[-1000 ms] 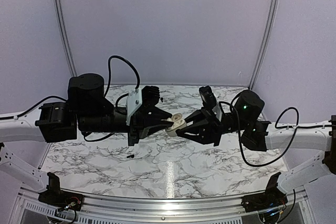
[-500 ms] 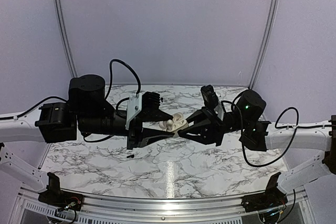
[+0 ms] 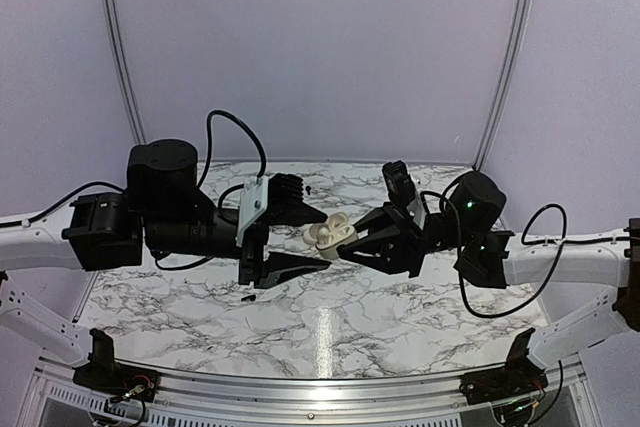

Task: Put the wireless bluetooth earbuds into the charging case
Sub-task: Insert the left earbud into the left side groove of the charging case, then adjust the left earbud in the left side groove of the charging case, then pick up the right earbud from the center of the board.

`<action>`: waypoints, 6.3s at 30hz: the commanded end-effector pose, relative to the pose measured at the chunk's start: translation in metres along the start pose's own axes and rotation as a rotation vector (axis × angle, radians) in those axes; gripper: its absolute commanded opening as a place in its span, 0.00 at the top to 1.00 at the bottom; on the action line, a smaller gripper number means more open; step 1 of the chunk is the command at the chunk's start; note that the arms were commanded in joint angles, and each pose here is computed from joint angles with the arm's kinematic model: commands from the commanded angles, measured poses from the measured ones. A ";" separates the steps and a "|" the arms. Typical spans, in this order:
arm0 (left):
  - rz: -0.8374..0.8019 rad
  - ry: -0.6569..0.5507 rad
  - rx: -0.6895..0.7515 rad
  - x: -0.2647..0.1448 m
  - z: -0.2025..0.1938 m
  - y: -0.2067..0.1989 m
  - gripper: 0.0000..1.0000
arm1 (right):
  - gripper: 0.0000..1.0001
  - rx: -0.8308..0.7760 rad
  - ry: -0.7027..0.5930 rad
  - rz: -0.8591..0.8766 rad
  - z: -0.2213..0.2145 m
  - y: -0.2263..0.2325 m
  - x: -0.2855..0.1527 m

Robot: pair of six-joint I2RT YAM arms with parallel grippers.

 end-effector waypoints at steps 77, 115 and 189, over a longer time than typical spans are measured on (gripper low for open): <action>0.126 0.286 -0.016 -0.015 -0.034 0.015 0.66 | 1.00 -0.031 0.026 -0.214 -0.007 -0.030 0.003; 0.083 0.402 -0.003 0.010 -0.058 0.007 0.77 | 1.00 -0.060 0.054 -0.171 -0.007 -0.019 0.003; 0.389 0.134 -0.403 -0.067 -0.064 0.077 0.52 | 1.00 -0.096 -0.032 -0.156 -0.013 -0.013 -0.009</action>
Point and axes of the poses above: each gripper's point midway between its finger pads, its own x axis out along the fingers, its own y axis along the line the jaws close on, z = x × y, the point moved 3 cm from there along -x, back along the fingers, and after that the axes turned 14 degrees about x, right-handed, at the moved point
